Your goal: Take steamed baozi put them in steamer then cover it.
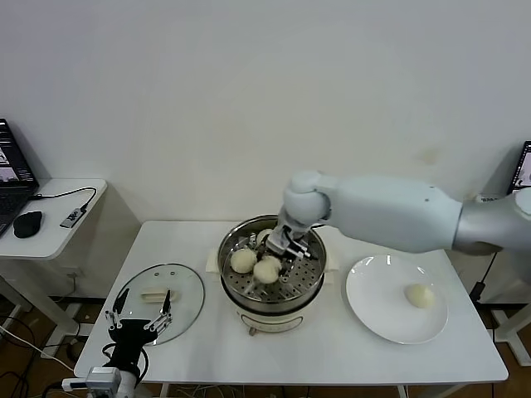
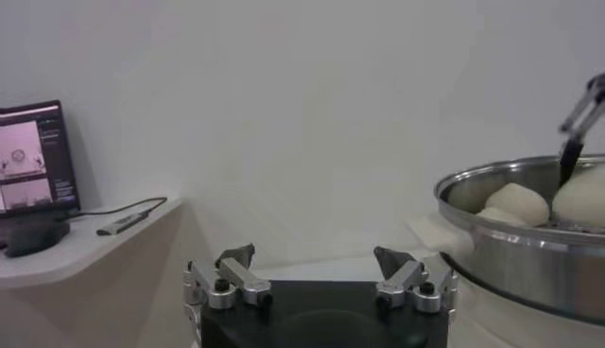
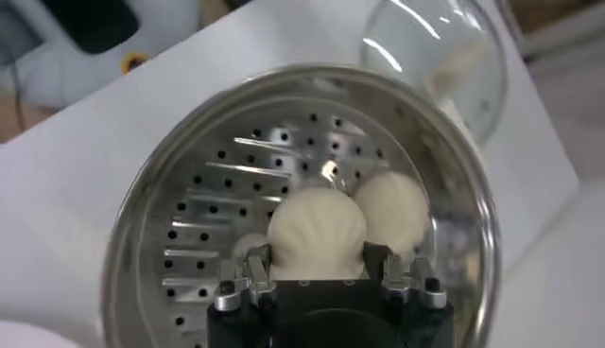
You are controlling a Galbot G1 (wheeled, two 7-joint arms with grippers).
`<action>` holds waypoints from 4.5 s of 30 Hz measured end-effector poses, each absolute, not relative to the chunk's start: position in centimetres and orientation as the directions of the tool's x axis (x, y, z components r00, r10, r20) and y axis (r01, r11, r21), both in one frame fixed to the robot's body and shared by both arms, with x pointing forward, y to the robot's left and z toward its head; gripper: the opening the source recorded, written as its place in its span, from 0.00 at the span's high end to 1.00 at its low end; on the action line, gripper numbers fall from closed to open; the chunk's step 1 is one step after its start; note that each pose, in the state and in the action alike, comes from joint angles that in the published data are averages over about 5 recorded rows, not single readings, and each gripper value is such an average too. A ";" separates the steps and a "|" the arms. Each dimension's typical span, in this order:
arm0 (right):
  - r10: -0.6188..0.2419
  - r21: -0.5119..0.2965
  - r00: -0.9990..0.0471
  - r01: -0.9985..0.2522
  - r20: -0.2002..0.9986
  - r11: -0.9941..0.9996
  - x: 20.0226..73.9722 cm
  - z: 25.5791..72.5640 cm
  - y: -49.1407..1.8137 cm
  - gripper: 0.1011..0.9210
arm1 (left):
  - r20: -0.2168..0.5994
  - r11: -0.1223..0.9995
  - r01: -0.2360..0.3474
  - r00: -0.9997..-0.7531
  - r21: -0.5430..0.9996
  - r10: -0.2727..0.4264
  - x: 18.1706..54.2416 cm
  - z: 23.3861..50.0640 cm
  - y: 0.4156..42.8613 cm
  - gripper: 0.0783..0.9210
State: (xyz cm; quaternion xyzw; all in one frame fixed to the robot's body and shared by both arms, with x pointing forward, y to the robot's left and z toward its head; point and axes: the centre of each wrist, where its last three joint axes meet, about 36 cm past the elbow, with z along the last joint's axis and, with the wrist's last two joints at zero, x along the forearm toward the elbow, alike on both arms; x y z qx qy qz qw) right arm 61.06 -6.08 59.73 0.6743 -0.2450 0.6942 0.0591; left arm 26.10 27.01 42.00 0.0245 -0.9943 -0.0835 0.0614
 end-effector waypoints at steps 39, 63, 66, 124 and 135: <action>-0.154 -0.339 -0.302 -0.839 0.941 -0.425 60.8 66.8 -27.1 0.12 | 0.112 0.984 -0.010 -0.993 0.179 -0.031 27.2 41.8 27.4 0.12; 0.003 -0.240 -0.241 -0.970 0.971 -0.026 55.9 52.6 -45.6 0.12 | 0.128 0.981 -0.002 -0.991 0.196 -0.027 26.8 41.4 27.2 0.12; 0.013 -0.236 -0.236 -0.972 0.972 -0.004 55.9 51.3 -46.5 0.12 | 0.127 0.980 -0.003 -0.991 0.198 -0.029 26.7 41.5 27.2 0.12; -0.187 -0.374 -0.383 -0.924 0.905 0.079 61.3 64.4 -35.4 0.35 | 0.119 0.980 -0.001 -0.993 0.197 -0.025 27.2 41.6 27.3 0.12; -0.319 -0.331 -0.333 -0.942 0.887 0.063 61.8 67.7 -24.1 0.35 | 0.121 0.982 -0.013 -0.992 0.188 -0.036 27.1 41.4 27.4 0.12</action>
